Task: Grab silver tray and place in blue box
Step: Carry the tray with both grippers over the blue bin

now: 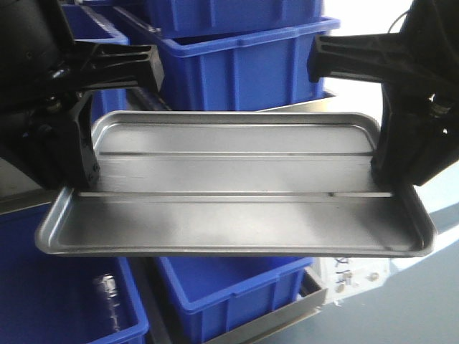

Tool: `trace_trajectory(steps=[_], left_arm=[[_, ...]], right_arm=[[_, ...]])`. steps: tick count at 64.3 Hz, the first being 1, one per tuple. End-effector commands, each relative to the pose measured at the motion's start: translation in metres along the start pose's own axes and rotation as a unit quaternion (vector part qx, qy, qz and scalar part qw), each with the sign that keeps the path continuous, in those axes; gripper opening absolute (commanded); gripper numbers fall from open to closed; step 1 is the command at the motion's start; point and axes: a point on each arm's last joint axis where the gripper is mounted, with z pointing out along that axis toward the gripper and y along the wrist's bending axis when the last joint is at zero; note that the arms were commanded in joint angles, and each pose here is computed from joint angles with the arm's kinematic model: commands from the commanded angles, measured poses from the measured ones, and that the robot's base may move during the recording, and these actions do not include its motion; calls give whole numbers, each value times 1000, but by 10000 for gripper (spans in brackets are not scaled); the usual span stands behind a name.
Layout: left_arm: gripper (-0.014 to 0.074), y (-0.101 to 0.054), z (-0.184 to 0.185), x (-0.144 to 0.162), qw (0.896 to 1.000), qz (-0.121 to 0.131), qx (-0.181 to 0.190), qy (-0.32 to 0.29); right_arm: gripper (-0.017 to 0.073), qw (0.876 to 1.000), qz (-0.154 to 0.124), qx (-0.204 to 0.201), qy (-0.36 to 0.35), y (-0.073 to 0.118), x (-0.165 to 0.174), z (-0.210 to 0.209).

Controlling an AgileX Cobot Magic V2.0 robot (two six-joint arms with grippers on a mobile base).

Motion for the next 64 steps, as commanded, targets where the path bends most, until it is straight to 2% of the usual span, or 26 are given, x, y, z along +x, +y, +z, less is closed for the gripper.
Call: trace_trajectory(steps=[1, 64], left_arm=[[-6, 0, -14, -5, 1000, 2, 7, -26], [-6, 0, -14, -5, 1000, 2, 7, -26]], right_arm=[[49, 999, -9, -13, -36, 0, -9, -13], [49, 999, -9, -13, -36, 0, -9, -13]])
